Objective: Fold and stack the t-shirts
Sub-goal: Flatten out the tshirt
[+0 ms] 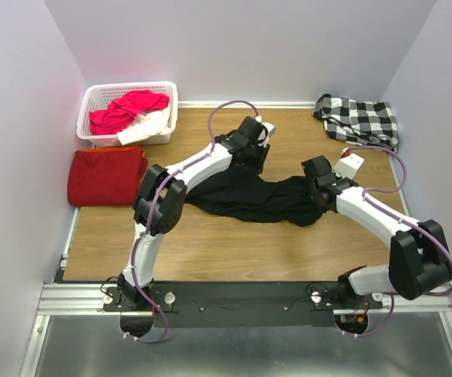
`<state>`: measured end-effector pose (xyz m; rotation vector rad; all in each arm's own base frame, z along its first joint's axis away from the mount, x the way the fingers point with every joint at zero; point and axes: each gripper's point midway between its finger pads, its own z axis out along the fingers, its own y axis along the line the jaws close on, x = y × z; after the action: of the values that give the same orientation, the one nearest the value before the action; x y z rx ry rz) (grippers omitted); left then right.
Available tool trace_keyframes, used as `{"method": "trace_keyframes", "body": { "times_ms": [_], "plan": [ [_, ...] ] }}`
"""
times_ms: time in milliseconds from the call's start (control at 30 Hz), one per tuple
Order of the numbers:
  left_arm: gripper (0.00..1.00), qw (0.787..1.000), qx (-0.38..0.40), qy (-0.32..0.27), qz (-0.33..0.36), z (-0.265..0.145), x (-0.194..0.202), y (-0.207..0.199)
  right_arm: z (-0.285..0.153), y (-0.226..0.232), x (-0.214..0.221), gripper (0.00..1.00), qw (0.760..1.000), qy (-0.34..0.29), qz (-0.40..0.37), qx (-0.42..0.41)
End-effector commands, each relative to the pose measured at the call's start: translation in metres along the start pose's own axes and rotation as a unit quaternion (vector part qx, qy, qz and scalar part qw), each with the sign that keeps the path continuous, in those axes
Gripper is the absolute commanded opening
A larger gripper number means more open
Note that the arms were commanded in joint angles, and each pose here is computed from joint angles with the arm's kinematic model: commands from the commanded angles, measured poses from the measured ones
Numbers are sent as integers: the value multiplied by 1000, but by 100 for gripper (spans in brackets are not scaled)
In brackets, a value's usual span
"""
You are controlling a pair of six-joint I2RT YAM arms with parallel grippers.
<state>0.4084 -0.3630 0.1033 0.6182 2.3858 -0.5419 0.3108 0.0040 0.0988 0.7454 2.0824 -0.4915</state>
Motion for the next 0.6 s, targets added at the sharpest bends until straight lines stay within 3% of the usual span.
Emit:
{"method": "trace_keyframes", "body": {
  "times_ms": [0, 200, 433, 567],
  "plan": [
    [41, 998, 32, 33, 32, 5, 14, -18, 5, -6, 17, 1, 1000, 26, 7, 7],
    [41, 995, 55, 63, 62, 6, 36, -38, 7, -9, 22, 1, 999, 34, 3, 12],
    [54, 991, 87, 63, 77, 4, 38, -63, 9, -9, 26, 1, 999, 42, -7, 12],
    [54, 989, 98, 70, 83, 10, 44, -72, 9, -10, 25, 1, 999, 41, -11, 12]
  ]
}}
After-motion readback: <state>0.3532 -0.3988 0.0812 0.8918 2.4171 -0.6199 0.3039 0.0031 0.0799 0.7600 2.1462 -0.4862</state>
